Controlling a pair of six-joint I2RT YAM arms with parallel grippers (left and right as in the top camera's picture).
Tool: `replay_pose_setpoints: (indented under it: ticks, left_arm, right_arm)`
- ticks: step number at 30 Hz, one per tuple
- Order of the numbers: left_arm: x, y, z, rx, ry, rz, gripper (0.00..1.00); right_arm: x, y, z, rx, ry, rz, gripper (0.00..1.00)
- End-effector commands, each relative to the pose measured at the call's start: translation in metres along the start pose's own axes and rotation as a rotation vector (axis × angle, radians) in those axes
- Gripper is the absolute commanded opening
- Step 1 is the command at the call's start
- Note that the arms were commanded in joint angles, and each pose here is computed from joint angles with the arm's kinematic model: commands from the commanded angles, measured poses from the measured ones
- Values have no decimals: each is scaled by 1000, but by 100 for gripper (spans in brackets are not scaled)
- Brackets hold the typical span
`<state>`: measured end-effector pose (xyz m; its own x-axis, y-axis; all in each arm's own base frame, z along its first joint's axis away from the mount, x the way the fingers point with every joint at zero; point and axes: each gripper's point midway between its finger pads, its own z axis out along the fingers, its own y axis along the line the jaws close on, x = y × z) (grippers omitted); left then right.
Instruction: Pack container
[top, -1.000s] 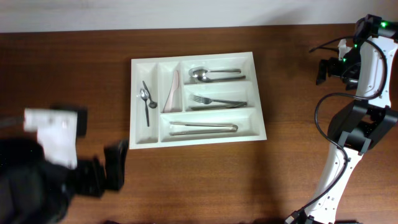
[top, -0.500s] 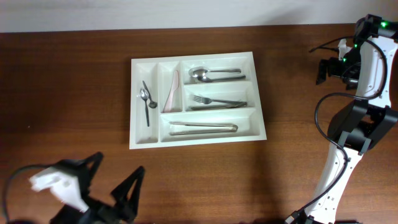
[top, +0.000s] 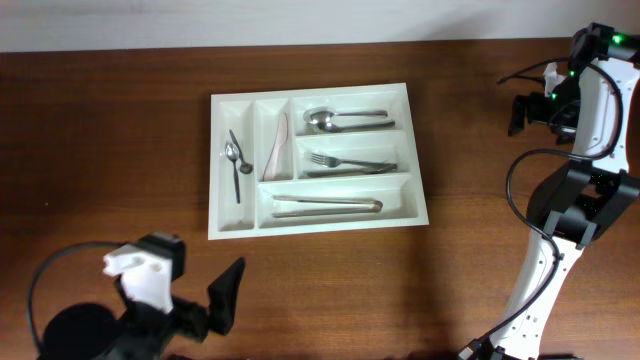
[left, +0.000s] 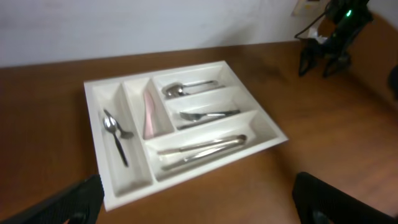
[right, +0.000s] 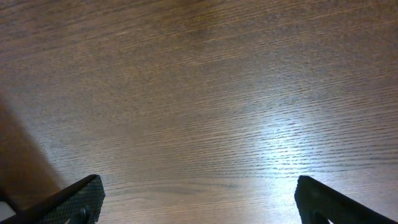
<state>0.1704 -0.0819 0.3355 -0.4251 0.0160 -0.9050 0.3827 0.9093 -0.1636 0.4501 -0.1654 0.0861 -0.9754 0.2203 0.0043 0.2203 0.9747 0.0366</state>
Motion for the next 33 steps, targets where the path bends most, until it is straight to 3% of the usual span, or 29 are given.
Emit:
replay_pose_setpoints:
  ticks: [1,11,18,33]
  left_arm:
    - [12,5,22,-9,12,132,99]
    - [47,18,90,-9,-33,150,99]
    - [73,55,106,-119,-65,109,99]
    - [56,75,79,-224,-582,219,99]
  right_arm:
    - [-3,-1,-13,4,-35,-9,99]
    - [-3,-1,-13,3,-35,-9,99]
    - [-3,-1,-13,3,-35,-9,99]
    - [-3,-1,-13,3,-35,-9,99]
